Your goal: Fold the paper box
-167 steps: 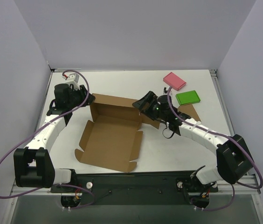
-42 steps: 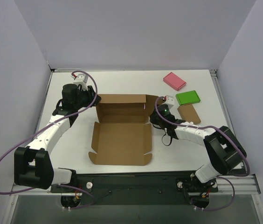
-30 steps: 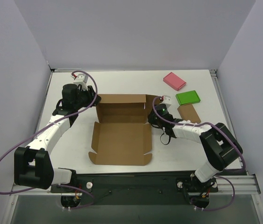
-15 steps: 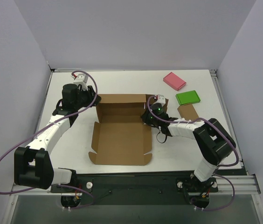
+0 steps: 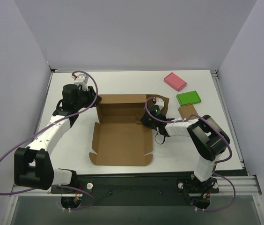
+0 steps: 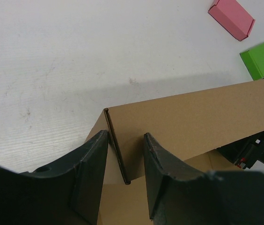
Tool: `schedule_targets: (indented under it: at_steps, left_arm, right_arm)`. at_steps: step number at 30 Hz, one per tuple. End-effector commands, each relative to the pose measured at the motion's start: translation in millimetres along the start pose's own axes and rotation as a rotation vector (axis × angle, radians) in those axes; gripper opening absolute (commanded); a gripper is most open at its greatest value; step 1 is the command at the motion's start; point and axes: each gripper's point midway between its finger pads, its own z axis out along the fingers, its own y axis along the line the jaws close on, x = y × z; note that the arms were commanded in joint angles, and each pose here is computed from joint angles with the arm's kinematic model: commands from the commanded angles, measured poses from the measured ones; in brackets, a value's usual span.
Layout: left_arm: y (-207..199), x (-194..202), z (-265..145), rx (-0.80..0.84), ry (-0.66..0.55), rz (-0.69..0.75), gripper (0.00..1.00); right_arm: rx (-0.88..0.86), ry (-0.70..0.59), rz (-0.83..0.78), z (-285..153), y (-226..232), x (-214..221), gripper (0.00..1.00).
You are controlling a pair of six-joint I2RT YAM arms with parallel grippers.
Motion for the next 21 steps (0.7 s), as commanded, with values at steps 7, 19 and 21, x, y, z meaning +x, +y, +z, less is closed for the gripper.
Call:
schedule_targets:
  at_steps: [7, 19, 21]
  left_arm:
    - [8, 26, 0, -0.029, 0.102, 0.008, 0.45]
    - [9, 26, 1, -0.032, 0.102, 0.007, 0.46]
    - [8, 26, 1, -0.031, 0.103, 0.008, 0.45]
  right_arm:
    - [0.081, 0.044, -0.018, -1, -14, 14, 0.06]
    - [-0.054, -0.072, -0.132, -109, 10, -37, 0.59]
    - [-0.065, -0.108, -0.144, -131, 8, -53, 0.62]
